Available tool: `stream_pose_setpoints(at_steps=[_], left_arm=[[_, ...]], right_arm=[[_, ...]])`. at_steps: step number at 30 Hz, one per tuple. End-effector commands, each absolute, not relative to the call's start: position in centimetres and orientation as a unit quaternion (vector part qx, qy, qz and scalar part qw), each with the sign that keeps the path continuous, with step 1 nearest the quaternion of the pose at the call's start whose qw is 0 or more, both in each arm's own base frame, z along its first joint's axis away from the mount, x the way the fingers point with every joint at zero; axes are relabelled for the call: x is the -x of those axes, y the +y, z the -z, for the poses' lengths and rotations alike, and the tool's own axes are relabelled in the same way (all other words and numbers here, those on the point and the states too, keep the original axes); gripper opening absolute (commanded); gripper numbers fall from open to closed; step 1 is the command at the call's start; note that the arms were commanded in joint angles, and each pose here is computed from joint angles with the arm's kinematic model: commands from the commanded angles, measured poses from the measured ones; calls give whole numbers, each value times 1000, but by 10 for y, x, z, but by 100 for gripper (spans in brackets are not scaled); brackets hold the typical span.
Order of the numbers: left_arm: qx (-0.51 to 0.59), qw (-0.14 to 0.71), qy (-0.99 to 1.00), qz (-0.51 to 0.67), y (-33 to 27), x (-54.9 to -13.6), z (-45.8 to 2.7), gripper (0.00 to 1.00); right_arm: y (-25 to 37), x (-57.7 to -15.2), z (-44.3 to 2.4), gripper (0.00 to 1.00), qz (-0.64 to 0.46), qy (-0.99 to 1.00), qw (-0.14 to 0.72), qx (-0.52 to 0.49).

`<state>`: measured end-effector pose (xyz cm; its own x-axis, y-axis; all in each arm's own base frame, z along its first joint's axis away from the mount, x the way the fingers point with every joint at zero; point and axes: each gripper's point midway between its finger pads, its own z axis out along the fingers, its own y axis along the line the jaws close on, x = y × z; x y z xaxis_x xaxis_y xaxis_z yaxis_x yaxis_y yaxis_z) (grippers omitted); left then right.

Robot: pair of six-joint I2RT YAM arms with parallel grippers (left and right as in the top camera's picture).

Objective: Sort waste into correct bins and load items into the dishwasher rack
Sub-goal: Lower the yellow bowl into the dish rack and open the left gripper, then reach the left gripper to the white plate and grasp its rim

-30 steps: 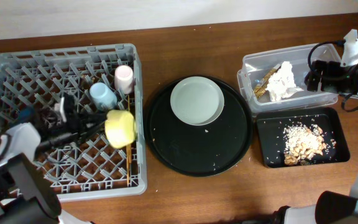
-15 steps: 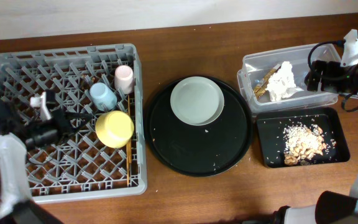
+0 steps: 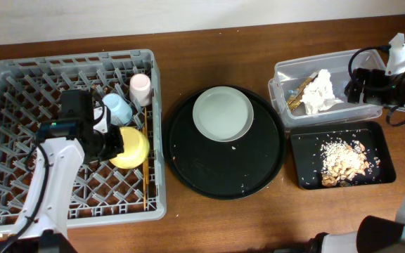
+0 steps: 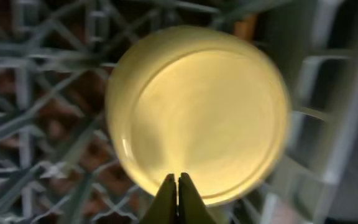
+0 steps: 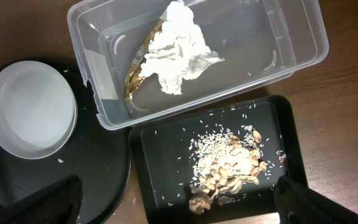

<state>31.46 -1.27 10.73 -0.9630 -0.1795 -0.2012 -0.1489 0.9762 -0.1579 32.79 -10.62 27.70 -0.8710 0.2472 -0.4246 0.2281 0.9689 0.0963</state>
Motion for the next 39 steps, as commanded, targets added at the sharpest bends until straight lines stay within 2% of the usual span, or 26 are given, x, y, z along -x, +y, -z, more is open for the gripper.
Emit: stream_pose_setpoints(at_steps=[1, 4, 7, 9, 10, 12, 16, 18, 22, 26, 30, 33, 35, 37, 39], left_arm=[[135, 102, 985, -31, 23, -310, -102, 4], [137, 118, 983, -29, 23, -315, -119, 7], [105, 208, 971, 55, -14, -336, -189, 13], [50, 276, 954, 108, -55, -347, -239, 34], [20, 302, 945, 123, -76, -350, -256, 48], [-53, 332, 929, 155, -133, -351, -273, 67], [-162, 341, 903, 204, -234, -350, -263, 66], [-211, 330, 893, 223, -297, -356, -230, 66], [-246, 303, 892, 227, -360, -374, -147, 66], [-256, 288, 895, 224, -386, -385, -80, 63], [-257, 271, 903, 210, -390, -389, -33, 60], [-253, 268, 911, 187, -384, -391, -16, 58], [-255, 260, 913, 183, -384, -388, -8, 53], [-259, 250, 916, 179, -385, -381, -3, 38], [-266, 241, 916, 177, -388, -373, 0, 29]], right_arm=[[-110, -329, -284, 99, -15, 964, 231, -129], [-110, -329, -284, 99, -15, 964, 231, -129], [-110, -329, -284, 99, -15, 964, 231, -129], [-110, -329, -284, 99, -15, 964, 231, -129], [-110, -329, -284, 99, -15, 964, 231, -129], [-110, -329, -284, 99, -15, 964, 231, -129], [-110, -329, -284, 99, -15, 964, 232, -129], [-110, -329, -284, 99, -15, 964, 231, -129], [-110, -329, -284, 99, -15, 964, 232, -129], [-110, -329, -284, 99, -15, 964, 232, -129], [-110, -329, -284, 99, -15, 964, 231, -129], [-110, -329, -284, 99, -15, 964, 231, -129], [-110, -329, -284, 99, -15, 964, 231, -129], [-110, -329, -284, 99, -15, 964, 231, -129], [-110, -329, -284, 99, -15, 964, 231, -129]])
